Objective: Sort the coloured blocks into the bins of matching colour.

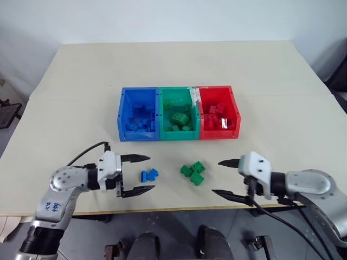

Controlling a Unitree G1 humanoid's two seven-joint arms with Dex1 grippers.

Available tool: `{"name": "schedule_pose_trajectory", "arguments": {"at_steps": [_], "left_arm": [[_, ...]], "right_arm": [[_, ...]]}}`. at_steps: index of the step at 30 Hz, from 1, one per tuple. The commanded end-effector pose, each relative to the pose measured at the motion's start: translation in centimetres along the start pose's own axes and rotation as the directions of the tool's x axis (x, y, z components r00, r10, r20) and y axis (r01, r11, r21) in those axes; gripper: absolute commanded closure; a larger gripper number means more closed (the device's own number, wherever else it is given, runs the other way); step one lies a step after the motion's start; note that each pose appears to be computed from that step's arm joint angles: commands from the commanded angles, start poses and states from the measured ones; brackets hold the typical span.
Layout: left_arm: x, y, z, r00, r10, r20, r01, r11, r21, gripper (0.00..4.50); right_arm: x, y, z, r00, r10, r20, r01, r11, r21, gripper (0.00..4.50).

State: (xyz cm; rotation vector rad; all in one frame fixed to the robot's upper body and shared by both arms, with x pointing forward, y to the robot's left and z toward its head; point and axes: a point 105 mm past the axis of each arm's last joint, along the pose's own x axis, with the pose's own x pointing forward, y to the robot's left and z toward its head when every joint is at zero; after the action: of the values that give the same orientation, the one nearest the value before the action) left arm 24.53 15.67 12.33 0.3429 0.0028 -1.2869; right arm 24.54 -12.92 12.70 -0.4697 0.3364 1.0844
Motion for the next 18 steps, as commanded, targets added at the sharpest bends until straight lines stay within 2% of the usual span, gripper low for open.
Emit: {"name": "schedule_pose_trajectory", "arguments": {"at_steps": [1, 3, 6, 15, 18], "left_arm": [[-0.5, -0.2, 1.3, 1.000, 0.002, 0.017, -0.003, 0.999, 0.054, 0.00], [-0.6, -0.1, 1.3, 1.000, 0.019, 0.017, -0.020, 0.998, 0.056, 0.00], [-0.6, 0.0, 1.6, 0.998, 0.048, 0.037, -0.050, 0.998, 0.040, 0.00], [-1.3, -0.3, 1.6, 0.994, 0.106, 0.031, -0.107, 0.994, 0.027, 0.00], [-1.7, 0.1, 2.3, 0.982, 0.169, 0.089, -0.172, 0.985, 0.016, 0.00]], "right_arm": [[1.3, 1.1, 0.1, 0.999, 0.039, -0.023, -0.039, 0.999, -0.003, 0.02], [2.1, 1.1, 0.3, 0.999, 0.043, -0.012, -0.043, 0.999, 0.002, 0.02], [3.0, 1.2, 0.3, 0.999, 0.048, -0.012, -0.048, 0.999, 0.014, 0.55], [3.7, 1.0, 0.1, 0.999, 0.037, -0.021, -0.036, 0.998, 0.043, 3.53], [2.6, 1.5, 1.7, 0.992, 0.115, 0.059, -0.116, 0.993, 0.014, 3.65]]}}
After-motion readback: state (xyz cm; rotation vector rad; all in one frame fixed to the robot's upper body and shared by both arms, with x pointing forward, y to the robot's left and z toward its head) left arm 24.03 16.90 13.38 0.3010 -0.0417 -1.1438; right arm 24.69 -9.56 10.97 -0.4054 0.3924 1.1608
